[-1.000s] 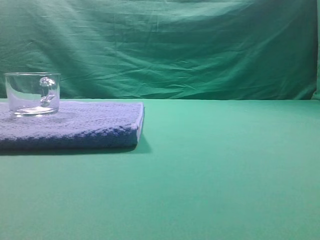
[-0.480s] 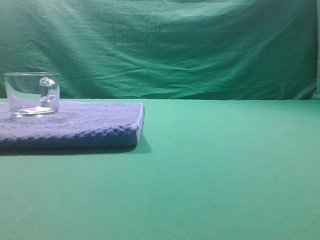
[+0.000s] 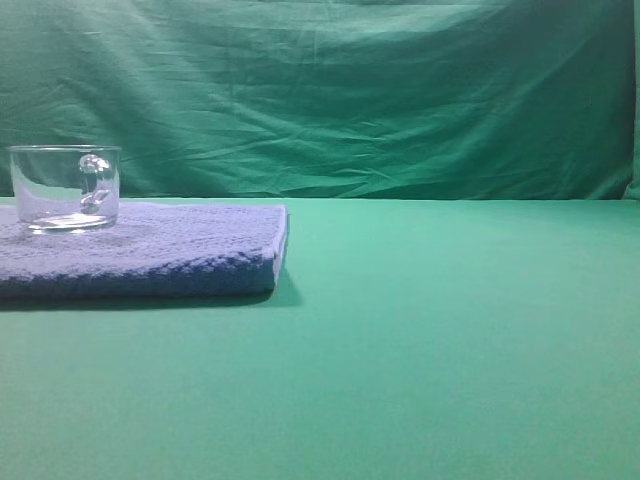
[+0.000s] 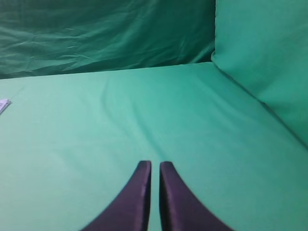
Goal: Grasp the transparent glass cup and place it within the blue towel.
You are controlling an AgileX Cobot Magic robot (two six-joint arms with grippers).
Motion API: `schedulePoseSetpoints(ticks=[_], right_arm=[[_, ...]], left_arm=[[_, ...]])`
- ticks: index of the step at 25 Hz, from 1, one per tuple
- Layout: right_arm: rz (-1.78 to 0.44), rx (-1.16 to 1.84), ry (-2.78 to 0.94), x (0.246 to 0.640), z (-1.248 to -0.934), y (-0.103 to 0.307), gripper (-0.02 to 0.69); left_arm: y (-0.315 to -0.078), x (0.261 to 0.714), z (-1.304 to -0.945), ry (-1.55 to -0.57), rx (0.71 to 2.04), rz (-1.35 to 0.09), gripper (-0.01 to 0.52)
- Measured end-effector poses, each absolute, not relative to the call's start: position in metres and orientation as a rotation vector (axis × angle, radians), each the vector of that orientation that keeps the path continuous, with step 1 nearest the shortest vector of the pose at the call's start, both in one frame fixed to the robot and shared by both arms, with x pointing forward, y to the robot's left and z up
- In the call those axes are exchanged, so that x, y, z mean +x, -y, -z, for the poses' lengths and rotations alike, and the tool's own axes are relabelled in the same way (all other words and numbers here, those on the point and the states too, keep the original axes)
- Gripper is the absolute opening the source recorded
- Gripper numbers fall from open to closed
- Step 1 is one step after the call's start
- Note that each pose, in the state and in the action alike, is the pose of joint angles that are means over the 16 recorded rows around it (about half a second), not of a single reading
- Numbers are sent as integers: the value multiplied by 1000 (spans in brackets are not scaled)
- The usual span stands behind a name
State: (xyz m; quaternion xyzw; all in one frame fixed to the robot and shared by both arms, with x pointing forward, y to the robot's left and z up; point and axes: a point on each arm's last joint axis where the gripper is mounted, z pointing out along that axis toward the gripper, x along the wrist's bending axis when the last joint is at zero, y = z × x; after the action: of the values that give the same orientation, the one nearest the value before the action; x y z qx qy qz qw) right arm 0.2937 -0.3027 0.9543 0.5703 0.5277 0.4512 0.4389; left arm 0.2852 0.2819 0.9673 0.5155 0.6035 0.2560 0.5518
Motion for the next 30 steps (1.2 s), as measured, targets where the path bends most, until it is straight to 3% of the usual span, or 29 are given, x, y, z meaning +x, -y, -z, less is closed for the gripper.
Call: schedulePoseSetpoints(ticks=[30], right_arm=[[-1011,1463,-1383,291,-945,305,69]], left_arm=[[-282,285,-967,-1427,1219,-606,0]])
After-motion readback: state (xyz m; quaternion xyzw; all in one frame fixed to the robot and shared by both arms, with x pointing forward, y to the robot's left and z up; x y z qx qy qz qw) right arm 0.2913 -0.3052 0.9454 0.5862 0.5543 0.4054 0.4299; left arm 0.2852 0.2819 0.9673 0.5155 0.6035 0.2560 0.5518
